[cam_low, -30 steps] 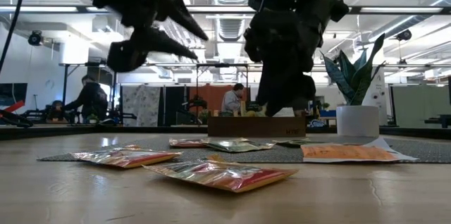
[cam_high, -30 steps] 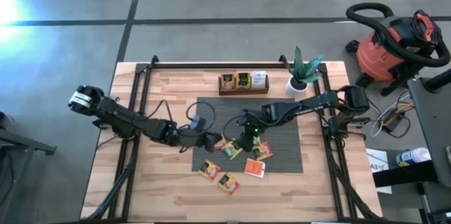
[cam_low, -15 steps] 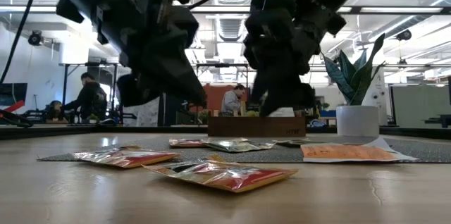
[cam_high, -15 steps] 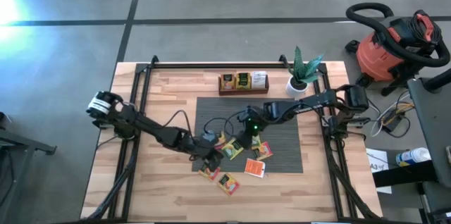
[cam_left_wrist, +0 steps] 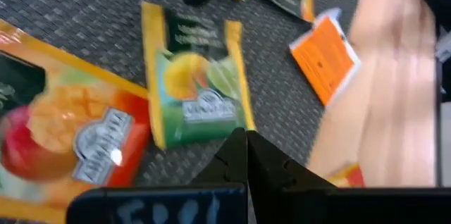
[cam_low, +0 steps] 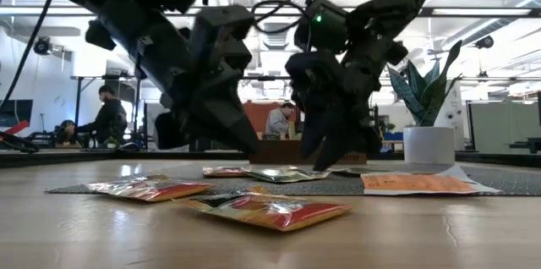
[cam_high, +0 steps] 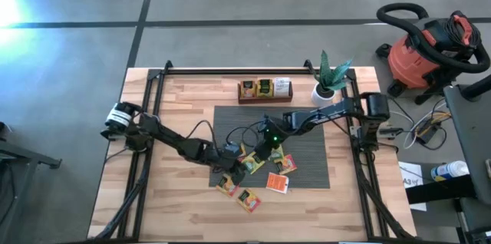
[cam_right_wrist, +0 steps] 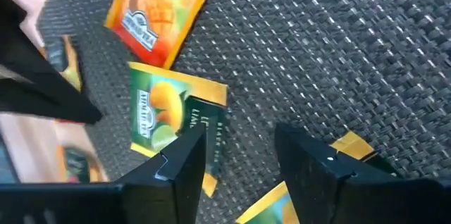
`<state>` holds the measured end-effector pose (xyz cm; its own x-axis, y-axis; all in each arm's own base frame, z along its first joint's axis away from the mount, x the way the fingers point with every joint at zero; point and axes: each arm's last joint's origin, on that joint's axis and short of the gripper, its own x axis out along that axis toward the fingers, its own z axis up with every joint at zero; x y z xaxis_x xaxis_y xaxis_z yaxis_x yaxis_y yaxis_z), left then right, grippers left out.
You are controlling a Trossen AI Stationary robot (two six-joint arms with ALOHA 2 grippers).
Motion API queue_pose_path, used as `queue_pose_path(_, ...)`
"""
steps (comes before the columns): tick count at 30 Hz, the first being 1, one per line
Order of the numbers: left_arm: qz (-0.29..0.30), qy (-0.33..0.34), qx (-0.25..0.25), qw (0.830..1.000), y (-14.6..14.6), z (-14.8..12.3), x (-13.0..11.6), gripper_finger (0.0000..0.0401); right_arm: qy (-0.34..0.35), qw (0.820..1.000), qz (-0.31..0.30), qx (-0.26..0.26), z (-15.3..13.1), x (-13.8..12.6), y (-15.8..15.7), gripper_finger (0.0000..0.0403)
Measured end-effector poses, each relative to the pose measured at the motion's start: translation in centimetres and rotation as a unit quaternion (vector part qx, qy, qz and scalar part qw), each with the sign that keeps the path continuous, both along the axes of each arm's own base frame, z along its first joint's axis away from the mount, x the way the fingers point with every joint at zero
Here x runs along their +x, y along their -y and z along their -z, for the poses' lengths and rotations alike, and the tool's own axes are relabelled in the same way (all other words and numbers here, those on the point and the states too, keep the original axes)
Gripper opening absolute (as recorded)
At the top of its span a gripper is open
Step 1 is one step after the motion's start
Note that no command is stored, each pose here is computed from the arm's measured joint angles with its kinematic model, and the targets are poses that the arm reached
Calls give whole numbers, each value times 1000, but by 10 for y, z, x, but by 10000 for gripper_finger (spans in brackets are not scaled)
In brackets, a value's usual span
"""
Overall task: Pick & Place Tea
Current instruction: Put the yellow tea bag into the middle section of the wooden organizer
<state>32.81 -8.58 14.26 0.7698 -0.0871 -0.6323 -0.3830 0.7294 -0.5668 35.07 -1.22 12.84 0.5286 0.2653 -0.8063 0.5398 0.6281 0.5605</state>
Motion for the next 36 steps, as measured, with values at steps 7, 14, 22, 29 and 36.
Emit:
queue_pose_path(7, -26, -16, -9, 999, -9, 13, 6, 0, 7, 1000, -11, 8, -1, 3, -1, 173)
queue_pose_path(14, -32, -4, -25, 999, -8, 23, 12, 0, 17, 999, -38, 23, -4, 4, -8, 173)
queue_pose_path(22, -53, 9, -20, 998, -13, 24, 16, 0, 18, 998, -51, 21, -3, 4, -14, 169)
queue_pose_path(29, -62, 9, -16, 998, -16, 25, 16, 0, -1, 999, -52, 15, -1, 1, -14, 169)
queue_pose_path(36, -60, 5, -16, 998, -15, 25, 16, 0, -9, 999, -49, 4, 0, -1, -13, 169)
